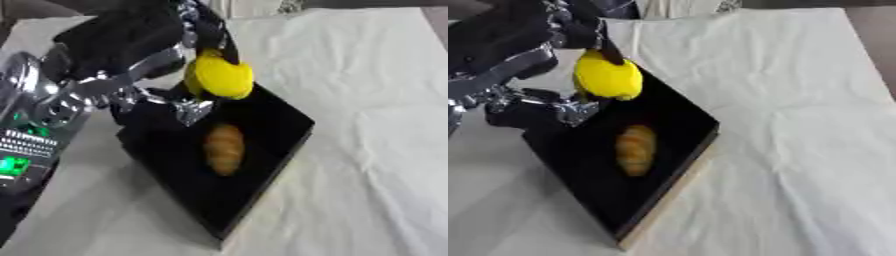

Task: Pick up objects on the table and place them in the box.

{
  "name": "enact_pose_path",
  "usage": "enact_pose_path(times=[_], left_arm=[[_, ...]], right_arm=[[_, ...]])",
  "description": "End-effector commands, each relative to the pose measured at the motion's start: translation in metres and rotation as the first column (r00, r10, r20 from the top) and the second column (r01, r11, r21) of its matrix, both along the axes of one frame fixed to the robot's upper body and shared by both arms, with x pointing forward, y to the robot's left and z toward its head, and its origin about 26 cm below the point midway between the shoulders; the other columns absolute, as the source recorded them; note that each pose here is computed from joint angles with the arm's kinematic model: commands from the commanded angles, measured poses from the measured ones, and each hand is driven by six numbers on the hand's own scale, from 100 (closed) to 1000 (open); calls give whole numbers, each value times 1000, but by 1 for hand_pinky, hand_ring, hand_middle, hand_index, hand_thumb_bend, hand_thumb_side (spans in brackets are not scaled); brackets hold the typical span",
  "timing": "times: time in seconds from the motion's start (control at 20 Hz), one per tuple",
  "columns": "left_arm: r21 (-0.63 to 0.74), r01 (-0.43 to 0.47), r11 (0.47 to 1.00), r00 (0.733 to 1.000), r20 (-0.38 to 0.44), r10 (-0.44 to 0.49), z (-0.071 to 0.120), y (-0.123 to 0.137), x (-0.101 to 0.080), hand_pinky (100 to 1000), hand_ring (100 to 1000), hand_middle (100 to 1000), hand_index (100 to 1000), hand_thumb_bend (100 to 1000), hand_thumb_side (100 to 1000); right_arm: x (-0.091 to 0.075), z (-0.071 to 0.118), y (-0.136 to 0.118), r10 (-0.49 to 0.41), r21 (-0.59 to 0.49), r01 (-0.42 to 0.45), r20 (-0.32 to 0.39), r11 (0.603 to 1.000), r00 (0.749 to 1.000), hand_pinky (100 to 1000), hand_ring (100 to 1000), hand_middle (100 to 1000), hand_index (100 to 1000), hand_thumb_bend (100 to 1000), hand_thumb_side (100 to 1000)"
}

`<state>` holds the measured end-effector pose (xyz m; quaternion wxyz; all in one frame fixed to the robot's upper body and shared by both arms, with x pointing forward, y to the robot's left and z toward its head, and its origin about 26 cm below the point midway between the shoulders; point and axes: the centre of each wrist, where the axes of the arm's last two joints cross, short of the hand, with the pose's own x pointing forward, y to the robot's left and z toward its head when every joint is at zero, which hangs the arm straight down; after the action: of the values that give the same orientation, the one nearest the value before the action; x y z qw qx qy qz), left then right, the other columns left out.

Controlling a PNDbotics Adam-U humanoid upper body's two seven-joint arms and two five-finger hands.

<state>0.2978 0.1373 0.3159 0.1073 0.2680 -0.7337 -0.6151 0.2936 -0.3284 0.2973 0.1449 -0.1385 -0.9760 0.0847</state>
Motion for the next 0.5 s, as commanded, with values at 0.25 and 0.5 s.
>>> enact_pose_path(times=[0.25,0.5], left_arm=[[44,-68,997,994,-85,72,-28,-4,22,692,564,515,695,217,107],[94,-76,993,993,-86,85,-37,-6,29,871,827,805,926,392,280]], right_arm=[[-4,7,-1,-1,-6,1,25,1000,1000,892,879,700,846,147,190],[-4,6,-1,-2,-1,2,21,1000,1000,893,880,700,846,145,192]])
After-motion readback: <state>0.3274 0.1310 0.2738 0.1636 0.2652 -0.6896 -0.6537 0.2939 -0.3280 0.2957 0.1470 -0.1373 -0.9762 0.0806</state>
